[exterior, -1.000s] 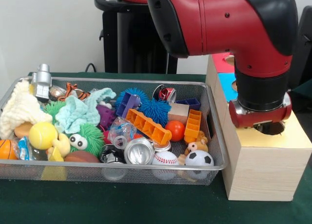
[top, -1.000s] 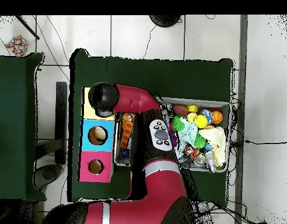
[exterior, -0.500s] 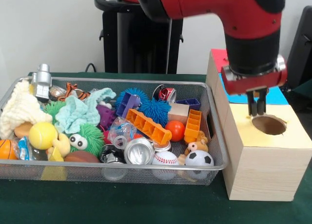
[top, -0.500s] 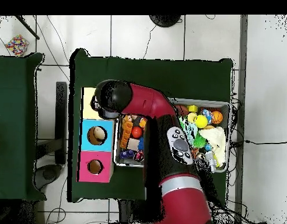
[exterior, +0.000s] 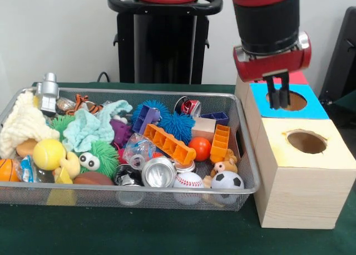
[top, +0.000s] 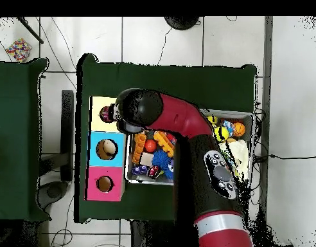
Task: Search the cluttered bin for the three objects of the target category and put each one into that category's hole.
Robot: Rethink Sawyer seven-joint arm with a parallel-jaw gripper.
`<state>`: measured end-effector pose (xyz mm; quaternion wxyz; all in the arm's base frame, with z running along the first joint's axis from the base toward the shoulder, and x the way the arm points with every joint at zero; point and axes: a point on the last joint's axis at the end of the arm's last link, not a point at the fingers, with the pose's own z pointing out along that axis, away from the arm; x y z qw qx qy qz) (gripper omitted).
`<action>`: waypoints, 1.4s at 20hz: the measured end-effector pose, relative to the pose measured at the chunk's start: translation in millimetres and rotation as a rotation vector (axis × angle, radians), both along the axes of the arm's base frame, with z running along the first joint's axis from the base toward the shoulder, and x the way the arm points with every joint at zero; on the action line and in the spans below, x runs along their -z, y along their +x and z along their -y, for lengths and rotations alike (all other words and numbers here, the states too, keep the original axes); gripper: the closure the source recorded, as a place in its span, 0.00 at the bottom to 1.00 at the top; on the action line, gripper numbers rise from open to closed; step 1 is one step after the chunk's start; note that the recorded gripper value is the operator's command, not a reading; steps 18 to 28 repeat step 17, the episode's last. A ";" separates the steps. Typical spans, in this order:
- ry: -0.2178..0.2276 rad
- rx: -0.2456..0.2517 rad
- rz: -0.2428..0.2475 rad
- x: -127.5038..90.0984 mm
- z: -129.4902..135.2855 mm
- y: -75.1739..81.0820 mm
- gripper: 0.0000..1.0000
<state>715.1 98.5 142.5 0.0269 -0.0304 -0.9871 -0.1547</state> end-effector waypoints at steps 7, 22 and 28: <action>-0.073 0.036 0.095 -15.0 45.2 -18.1 1.00; -0.217 0.014 0.260 -14.4 86.6 -34.1 1.00; -0.217 0.014 0.260 -14.4 86.6 -34.1 1.00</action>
